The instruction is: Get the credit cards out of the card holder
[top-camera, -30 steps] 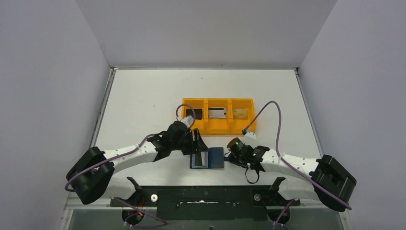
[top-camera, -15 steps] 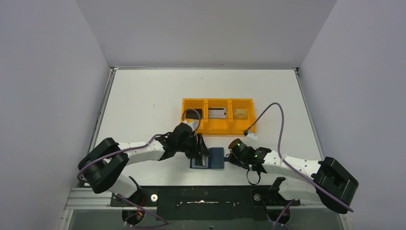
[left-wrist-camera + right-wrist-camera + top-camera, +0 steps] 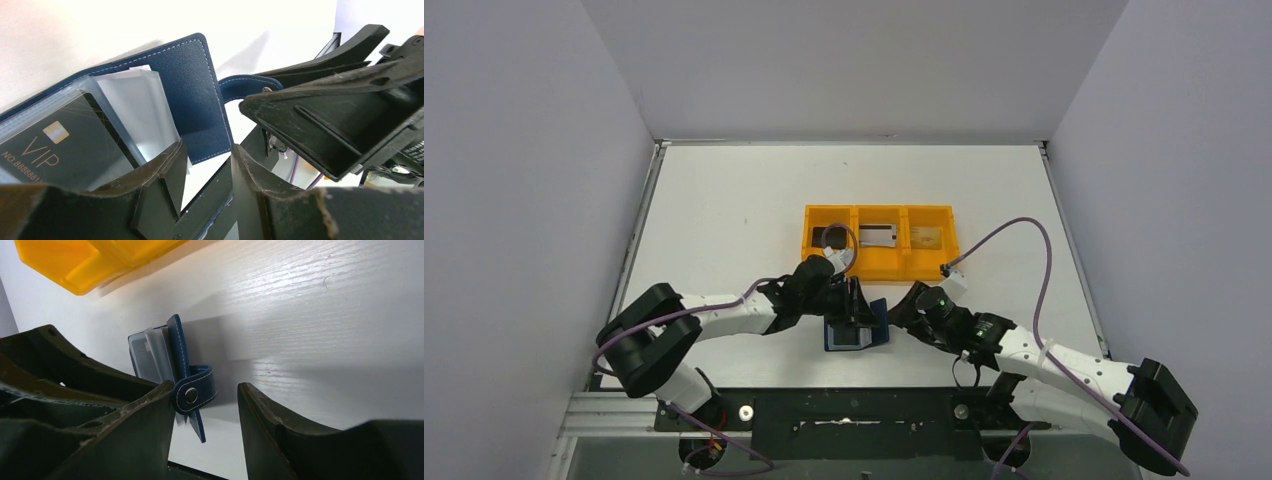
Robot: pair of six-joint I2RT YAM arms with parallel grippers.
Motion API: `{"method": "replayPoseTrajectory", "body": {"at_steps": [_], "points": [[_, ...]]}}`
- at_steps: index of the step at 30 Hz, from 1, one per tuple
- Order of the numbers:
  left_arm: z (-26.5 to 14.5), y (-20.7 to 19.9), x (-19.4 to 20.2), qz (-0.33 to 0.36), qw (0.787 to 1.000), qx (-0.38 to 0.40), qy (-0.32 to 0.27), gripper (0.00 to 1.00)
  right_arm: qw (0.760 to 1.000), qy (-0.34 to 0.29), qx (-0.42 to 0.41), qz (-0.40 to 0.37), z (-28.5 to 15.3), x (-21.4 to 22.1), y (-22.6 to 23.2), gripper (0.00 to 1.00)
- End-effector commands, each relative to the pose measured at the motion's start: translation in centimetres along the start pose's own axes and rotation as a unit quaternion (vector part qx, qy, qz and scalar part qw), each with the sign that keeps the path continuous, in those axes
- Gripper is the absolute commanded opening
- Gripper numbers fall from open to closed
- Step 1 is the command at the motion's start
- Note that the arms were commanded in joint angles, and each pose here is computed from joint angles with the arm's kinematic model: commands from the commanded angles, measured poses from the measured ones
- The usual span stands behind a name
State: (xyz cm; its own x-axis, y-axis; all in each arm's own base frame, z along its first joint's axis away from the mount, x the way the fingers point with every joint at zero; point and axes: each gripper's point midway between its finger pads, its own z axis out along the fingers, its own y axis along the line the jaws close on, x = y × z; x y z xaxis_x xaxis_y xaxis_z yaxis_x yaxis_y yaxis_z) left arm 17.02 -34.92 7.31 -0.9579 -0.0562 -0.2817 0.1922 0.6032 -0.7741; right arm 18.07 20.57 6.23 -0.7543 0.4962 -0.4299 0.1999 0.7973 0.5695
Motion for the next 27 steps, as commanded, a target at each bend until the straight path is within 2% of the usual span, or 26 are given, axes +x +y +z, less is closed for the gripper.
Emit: {"method": "replayPoseTrajectory", "body": {"at_steps": [1, 7, 10, 13, 15, 19, 27], "points": [[0.6, -1.9, -0.6, 0.014, 0.999, 0.038, 0.000, 0.35, 0.999, -0.026, -0.032, 0.012, -1.0, -1.9, 2.4, 0.48], [1.5, -0.5, 0.3, 0.005, 1.000, 0.020, 0.016, 0.29, 0.999, -0.037, -0.024, 0.009, -1.8, -2.9, 3.3, 0.45], [1.8, 0.2, 0.6, 0.005, 1.000, 0.007, 0.022, 0.26, 0.998, -0.060, -0.004, 0.013, -2.3, -4.1, 3.2, 0.38], [2.0, 0.7, 1.1, 0.010, 0.999, -0.007, 0.032, 0.24, 0.997, -0.071, -0.038, -0.004, -2.4, -4.8, 5.0, 0.31], [2.2, 1.0, 1.4, 0.014, 0.999, -0.015, 0.037, 0.23, 0.996, -0.062, -0.061, -0.022, -1.9, -4.7, 6.3, 0.26], [2.1, 1.6, 1.8, 0.019, 0.999, -0.032, 0.039, 0.19, 0.998, -0.029, -0.051, -0.033, 0.1, -3.7, 6.9, 0.14], [1.8, 2.1, 2.0, 0.022, 0.998, -0.042, 0.040, 0.18, 0.997, 0.018, -0.066, -0.037, 3.2, -1.5, 8.2, 0.09]]}}
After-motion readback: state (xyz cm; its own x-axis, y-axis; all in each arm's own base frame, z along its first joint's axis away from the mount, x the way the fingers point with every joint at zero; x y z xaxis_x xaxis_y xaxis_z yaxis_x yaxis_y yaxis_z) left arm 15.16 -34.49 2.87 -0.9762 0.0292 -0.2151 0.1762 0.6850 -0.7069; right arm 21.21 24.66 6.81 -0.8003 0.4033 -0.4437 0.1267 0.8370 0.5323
